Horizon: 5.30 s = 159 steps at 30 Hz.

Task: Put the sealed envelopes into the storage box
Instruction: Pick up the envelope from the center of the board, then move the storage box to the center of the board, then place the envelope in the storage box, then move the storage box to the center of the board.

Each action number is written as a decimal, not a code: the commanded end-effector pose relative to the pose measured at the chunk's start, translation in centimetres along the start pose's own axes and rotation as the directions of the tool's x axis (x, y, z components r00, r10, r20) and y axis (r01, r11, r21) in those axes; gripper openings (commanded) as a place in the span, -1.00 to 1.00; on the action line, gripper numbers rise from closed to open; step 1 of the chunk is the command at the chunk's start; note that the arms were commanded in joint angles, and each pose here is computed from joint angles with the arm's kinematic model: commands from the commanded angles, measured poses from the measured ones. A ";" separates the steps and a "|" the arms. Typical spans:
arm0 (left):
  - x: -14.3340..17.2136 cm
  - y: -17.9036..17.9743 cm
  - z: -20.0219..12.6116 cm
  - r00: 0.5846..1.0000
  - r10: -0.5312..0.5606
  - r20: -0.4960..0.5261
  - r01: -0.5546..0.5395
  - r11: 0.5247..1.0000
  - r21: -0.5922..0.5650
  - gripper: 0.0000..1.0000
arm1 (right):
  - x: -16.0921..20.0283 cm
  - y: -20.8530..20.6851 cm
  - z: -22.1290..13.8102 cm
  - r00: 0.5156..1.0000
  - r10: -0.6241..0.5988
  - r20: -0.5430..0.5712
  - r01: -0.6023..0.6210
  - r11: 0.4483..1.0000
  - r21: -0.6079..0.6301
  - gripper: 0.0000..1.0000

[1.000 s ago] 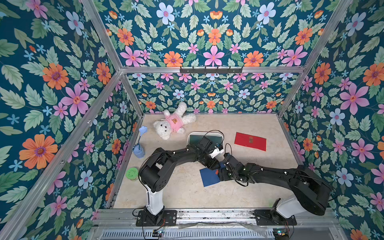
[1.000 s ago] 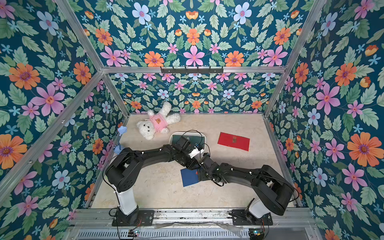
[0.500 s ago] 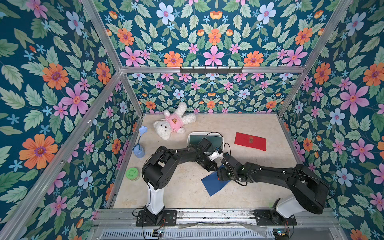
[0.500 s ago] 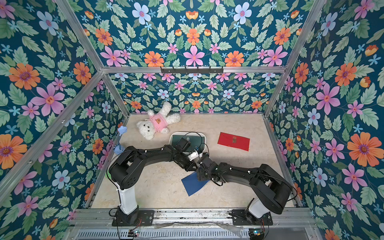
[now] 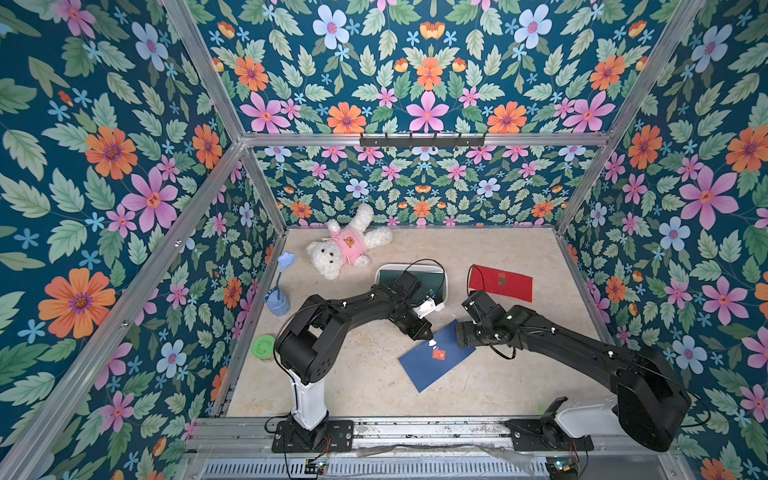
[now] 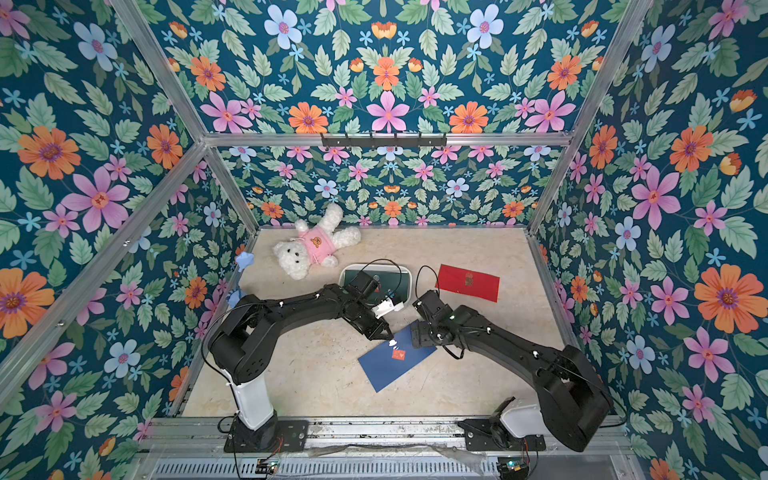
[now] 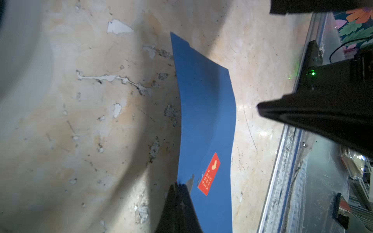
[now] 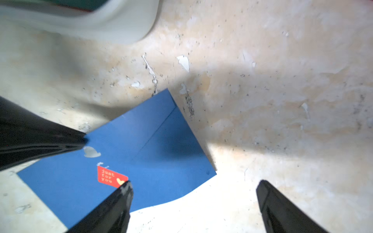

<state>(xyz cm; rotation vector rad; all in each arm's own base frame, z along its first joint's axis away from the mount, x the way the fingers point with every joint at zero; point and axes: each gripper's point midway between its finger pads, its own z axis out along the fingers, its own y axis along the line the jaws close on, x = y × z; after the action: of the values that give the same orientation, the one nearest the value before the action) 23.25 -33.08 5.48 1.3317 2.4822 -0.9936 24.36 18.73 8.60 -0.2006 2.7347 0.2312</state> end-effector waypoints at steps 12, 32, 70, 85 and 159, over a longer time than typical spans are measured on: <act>2.0 -1.5 -4.8 0.996 -0.065 -0.056 0.058 0.992 -0.115 -1.00 | -13.6 2.4 0.4 0.979 0.143 0.146 -0.112 0.972 -0.204 -0.06; -0.4 0.4 -13.2 0.984 -0.087 0.157 0.142 0.913 -0.382 -1.00 | -13.6 3.7 8.2 0.993 0.115 -0.034 -0.119 0.974 -0.190 -0.66; -6.2 2.1 -9.8 0.911 0.268 -0.315 -0.376 0.854 -0.360 -1.00 | -6.5 1.8 0.9 1.000 -0.018 0.014 0.020 0.987 -0.158 -0.42; -5.0 5.4 -6.9 0.894 0.179 -0.411 -0.359 0.835 -0.418 -0.74 | -7.9 -1.9 -2.1 0.985 0.130 0.109 -0.122 0.990 -0.073 -0.04; -2.1 4.9 -20.4 0.901 -0.193 0.388 0.417 0.630 -0.655 -0.17 | -14.7 -0.9 6.3 0.929 0.345 0.133 -0.330 0.936 -0.121 0.27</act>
<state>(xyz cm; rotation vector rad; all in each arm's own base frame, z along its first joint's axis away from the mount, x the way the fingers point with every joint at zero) 31.57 -20.14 19.31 0.5022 2.4874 -0.1193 40.05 23.56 8.90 0.2287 2.5848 0.5452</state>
